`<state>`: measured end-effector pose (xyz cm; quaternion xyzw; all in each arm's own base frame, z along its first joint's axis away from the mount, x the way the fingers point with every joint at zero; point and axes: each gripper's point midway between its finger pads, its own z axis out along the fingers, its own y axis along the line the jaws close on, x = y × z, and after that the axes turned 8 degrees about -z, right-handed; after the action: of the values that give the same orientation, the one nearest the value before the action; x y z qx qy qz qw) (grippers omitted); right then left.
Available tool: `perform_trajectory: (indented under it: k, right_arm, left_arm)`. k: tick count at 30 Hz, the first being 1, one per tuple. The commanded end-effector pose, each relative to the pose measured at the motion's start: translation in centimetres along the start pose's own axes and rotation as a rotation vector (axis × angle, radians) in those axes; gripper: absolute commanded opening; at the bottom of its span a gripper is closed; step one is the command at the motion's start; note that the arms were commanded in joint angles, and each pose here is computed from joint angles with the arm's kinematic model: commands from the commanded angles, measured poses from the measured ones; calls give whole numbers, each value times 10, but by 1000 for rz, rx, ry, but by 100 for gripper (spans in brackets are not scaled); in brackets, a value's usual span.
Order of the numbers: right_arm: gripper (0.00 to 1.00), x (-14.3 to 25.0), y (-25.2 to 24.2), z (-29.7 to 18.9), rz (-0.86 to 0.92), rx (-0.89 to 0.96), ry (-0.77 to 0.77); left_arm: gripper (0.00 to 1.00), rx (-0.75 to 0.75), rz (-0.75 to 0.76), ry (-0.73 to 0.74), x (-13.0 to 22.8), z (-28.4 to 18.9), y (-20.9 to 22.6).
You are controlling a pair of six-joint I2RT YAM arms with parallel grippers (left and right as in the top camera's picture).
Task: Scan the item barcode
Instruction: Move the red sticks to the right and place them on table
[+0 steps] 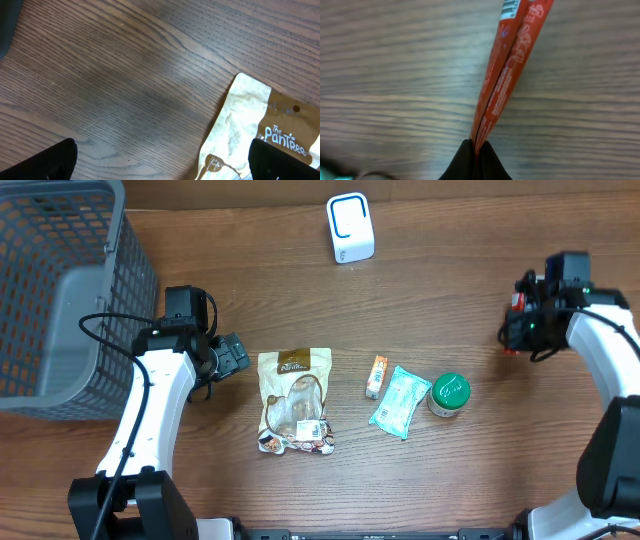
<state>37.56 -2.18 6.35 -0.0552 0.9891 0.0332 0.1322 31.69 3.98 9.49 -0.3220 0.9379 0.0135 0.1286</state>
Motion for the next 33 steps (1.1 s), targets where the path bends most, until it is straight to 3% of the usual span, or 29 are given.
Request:
perform_trajectory:
  k: [1, 15, 16, 17, 25, 28, 33]
  right_arm:
    - [7, 15, 7, 18, 19, -32, 19]
    - [7, 32, 6, 40, 17, -21, 15]
    - [30, 32, 6, 40, 18, -21, 12]
    - [70, 31, 5, 40, 18, -21, 10]
    - [72, 25, 3, 40, 65, -10, -15]
    - [65, 21, 3, 36, 165, -11, -21]
    - [63, -9, 5, -19, 263, -10, -77]
  left_arm:
    - [100, 0, 8, -21, -6, -4, -1]
    - [100, 0, 8, -21, -6, -4, -1]
    - [100, 0, 8, -21, -6, -4, -1]
    - [100, 0, 8, -21, -6, -4, -1]
    - [99, 0, 8, -21, -6, -4, -1]
    - [100, 0, 8, -21, -6, -4, -1]
    - [100, 0, 8, -21, -6, -4, -1]
